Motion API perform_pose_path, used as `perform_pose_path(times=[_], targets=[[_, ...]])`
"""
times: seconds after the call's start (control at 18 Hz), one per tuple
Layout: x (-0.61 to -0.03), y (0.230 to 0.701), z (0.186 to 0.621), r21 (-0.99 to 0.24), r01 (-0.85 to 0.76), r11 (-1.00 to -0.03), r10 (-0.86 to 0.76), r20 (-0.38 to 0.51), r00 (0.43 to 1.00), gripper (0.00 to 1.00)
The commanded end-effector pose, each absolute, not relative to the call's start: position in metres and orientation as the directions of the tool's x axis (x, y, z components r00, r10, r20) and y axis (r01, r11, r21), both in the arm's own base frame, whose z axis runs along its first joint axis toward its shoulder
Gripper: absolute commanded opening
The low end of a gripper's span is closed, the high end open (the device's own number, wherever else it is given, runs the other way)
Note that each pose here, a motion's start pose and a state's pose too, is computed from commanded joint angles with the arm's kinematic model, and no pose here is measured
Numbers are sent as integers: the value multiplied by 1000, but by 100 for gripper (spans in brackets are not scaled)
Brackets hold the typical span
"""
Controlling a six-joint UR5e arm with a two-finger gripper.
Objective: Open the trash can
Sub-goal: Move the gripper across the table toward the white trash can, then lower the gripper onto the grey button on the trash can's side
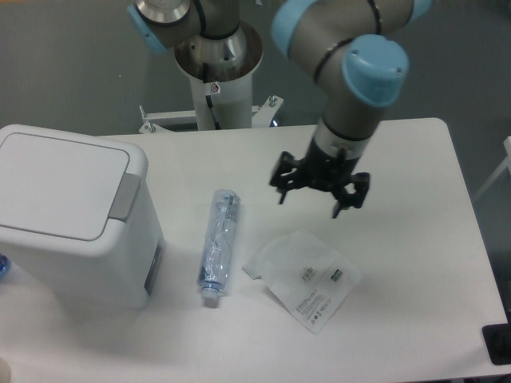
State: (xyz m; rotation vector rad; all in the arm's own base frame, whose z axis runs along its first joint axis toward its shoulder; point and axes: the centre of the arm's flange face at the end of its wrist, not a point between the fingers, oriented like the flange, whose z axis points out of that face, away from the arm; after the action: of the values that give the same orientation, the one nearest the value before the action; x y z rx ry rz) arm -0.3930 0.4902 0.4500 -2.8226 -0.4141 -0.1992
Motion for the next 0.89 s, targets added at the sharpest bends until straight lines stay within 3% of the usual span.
perform_pose_path(times=[0.28,0.89], targets=[[-358,518,475,-309,318,-896,255,228,940,100],[-282,545,501,-328,291,-899,217,246,945,100]])
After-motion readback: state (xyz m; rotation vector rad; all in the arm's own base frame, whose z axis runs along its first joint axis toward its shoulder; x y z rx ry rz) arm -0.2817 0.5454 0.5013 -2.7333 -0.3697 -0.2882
